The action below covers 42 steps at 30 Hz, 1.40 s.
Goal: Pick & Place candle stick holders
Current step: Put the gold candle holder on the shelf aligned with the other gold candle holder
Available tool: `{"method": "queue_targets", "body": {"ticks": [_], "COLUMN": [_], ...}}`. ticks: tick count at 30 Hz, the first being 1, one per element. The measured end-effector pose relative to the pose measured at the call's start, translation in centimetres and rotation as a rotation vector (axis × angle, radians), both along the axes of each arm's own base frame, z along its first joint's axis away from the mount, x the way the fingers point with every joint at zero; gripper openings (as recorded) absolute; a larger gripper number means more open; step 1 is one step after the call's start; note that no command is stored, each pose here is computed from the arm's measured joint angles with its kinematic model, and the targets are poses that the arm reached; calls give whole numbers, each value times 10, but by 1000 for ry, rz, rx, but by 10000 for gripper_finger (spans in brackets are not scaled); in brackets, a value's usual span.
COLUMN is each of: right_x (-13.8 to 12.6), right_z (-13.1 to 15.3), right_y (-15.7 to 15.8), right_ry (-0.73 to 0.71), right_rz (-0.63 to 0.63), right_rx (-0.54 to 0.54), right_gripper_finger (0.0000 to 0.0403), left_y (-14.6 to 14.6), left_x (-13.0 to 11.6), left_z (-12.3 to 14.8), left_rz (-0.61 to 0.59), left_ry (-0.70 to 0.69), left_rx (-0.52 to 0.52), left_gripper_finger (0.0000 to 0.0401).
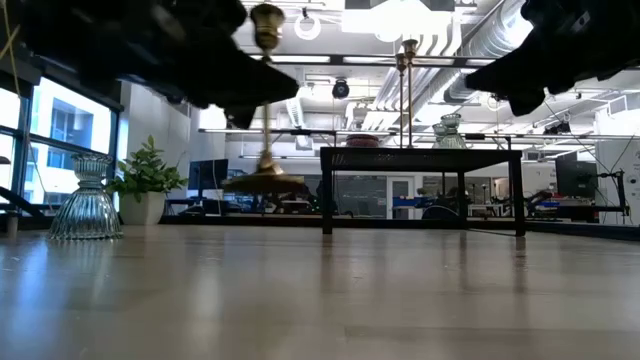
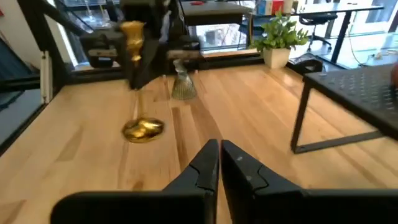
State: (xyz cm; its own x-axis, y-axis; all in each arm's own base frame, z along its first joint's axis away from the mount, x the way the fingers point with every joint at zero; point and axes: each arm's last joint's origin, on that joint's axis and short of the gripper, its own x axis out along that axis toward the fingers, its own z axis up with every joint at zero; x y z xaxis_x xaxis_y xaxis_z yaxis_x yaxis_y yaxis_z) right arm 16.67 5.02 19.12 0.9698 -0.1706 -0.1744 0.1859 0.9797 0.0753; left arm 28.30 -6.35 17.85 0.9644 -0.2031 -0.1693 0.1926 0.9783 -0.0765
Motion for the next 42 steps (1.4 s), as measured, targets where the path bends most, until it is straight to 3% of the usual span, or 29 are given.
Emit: {"method": "queue_targets", "body": {"ticks": [4,10,14,18,24,30,34,42], "right_x": [19,49,84,120,158,180,189,194], "right_z": [-11,-14,-9,3,13,9,8,15], "right_y": [7,10,13,17,15,10,5,5], "right_ry": [-54,-161,-148,-173,-178,-154,-159,-180], "right_rz": [-41,-38,-17,10,8,68,33,121], "right_rx": [63,102,101,84,86,84,82,61], "right_gripper_finger": [49,158,222,256,263,263,262,208], "left_y": [13,15,17,18,18,18,18,18], "left_x": [10,13,13,12,12,12,12,11], "left_z": [11,14,14,12,9,9,8,7], "left_rz": [88,171,228,259,268,268,267,266], "left_ry": [-39,-44,-39,-19,5,12,15,28], "left_rx": [23,35,25,29,29,30,32,20], "left_gripper_finger": [6,6,6,6,6,6,6,6]}}
